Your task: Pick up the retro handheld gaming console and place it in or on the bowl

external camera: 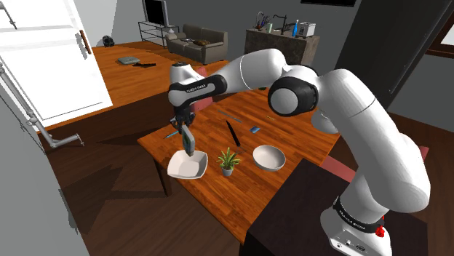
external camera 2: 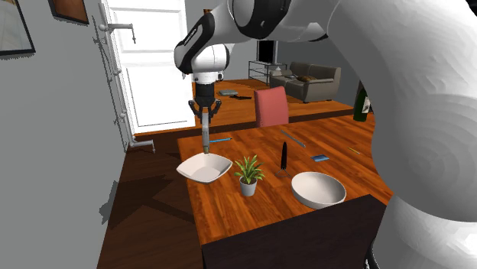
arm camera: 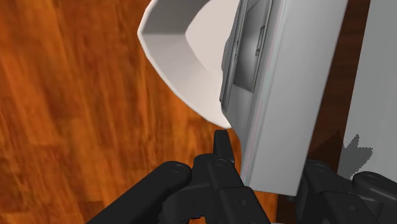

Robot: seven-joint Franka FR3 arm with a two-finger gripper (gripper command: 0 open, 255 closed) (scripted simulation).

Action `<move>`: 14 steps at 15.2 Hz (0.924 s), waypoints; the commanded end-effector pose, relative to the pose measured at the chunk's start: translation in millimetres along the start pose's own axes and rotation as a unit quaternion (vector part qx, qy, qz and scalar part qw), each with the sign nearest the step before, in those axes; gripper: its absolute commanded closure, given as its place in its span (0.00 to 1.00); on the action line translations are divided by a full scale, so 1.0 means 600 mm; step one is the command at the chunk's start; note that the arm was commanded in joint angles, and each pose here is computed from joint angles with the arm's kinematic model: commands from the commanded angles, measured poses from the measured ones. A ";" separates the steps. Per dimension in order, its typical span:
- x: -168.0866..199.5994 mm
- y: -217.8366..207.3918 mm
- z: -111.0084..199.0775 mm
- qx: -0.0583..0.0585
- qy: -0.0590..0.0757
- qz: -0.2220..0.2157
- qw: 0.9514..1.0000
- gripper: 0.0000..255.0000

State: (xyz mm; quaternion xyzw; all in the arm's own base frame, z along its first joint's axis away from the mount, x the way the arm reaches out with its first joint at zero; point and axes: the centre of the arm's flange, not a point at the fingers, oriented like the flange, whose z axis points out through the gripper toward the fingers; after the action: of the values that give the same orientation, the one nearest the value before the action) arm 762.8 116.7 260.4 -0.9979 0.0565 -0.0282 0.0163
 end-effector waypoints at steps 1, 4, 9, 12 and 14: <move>-0.001 0.001 0.017 0.000 0.000 0.000 1.000 1.00; -0.002 0.002 0.044 0.000 0.000 0.000 1.000 1.00; -0.004 0.004 0.088 0.000 0.000 0.000 1.000 1.00; -0.006 0.005 0.114 0.000 0.000 0.000 1.000 1.00; -0.006 0.005 0.126 0.000 0.000 0.000 1.000 1.00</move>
State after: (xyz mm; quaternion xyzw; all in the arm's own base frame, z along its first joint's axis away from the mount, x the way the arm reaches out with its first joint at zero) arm 762.8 116.9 188.2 -0.9979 0.0565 -0.0281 0.0163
